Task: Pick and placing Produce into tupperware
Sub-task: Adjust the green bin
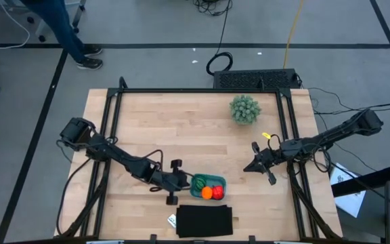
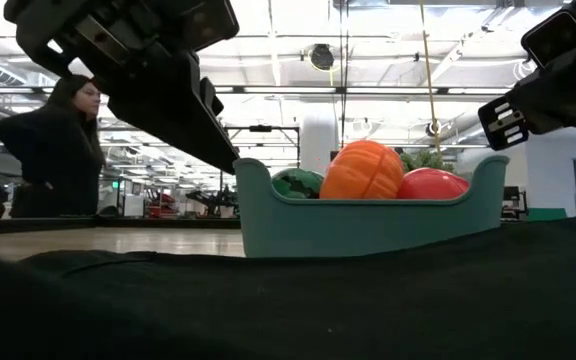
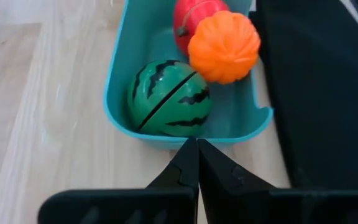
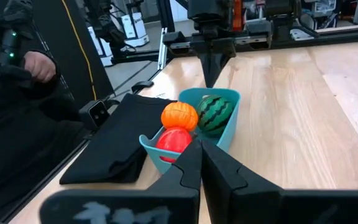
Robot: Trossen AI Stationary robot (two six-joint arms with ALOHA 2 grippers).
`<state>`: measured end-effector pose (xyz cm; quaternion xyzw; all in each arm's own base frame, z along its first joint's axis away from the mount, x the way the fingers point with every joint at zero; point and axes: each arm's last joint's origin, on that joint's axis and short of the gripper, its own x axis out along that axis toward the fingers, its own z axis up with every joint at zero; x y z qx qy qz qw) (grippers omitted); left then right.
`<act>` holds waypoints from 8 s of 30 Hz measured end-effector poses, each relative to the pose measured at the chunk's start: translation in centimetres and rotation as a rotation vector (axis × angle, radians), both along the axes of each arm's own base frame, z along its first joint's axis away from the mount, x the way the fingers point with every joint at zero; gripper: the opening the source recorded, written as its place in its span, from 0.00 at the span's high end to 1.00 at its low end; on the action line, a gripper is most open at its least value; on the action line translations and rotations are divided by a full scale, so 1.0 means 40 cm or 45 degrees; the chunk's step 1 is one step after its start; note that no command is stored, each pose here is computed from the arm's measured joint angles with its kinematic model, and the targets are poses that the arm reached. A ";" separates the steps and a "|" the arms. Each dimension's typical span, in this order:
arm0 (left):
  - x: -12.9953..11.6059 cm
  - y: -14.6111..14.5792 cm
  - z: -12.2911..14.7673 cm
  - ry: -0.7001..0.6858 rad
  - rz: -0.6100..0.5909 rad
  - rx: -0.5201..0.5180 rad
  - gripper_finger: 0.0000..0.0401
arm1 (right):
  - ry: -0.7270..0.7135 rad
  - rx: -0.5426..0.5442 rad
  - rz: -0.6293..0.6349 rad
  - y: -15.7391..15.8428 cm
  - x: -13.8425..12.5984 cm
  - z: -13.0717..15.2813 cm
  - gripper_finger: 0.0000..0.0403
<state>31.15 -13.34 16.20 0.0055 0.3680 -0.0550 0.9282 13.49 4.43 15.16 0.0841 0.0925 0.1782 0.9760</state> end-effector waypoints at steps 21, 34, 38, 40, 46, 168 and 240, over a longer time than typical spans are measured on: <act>0.014 -0.031 -0.007 -0.062 -0.074 0.022 1.00 | -0.034 -0.091 -0.119 -0.008 0.003 0.001 1.00; 0.015 -0.042 0.016 0.023 -0.058 0.169 1.00 | 0.058 0.040 -0.178 0.003 0.005 -0.011 1.00; 0.008 -0.046 0.014 0.007 0.013 0.273 1.00 | 0.090 0.023 -0.173 0.009 0.005 -0.018 1.00; 0.006 -0.045 0.013 0.013 0.016 0.293 1.00 | 0.047 -0.007 -0.160 0.013 0.011 -0.005 1.00; 0.005 -0.030 0.009 0.034 0.039 0.383 1.00 | -0.014 -0.131 -0.137 0.031 0.062 0.071 1.00; -0.155 0.067 -0.087 -0.460 -0.037 -0.014 1.00 | 0.467 0.035 -0.112 0.150 0.119 -0.116 1.00; -0.158 0.067 -0.094 -0.425 -0.041 -0.017 1.00 | 0.422 -0.116 -0.401 0.073 0.146 -0.112 1.00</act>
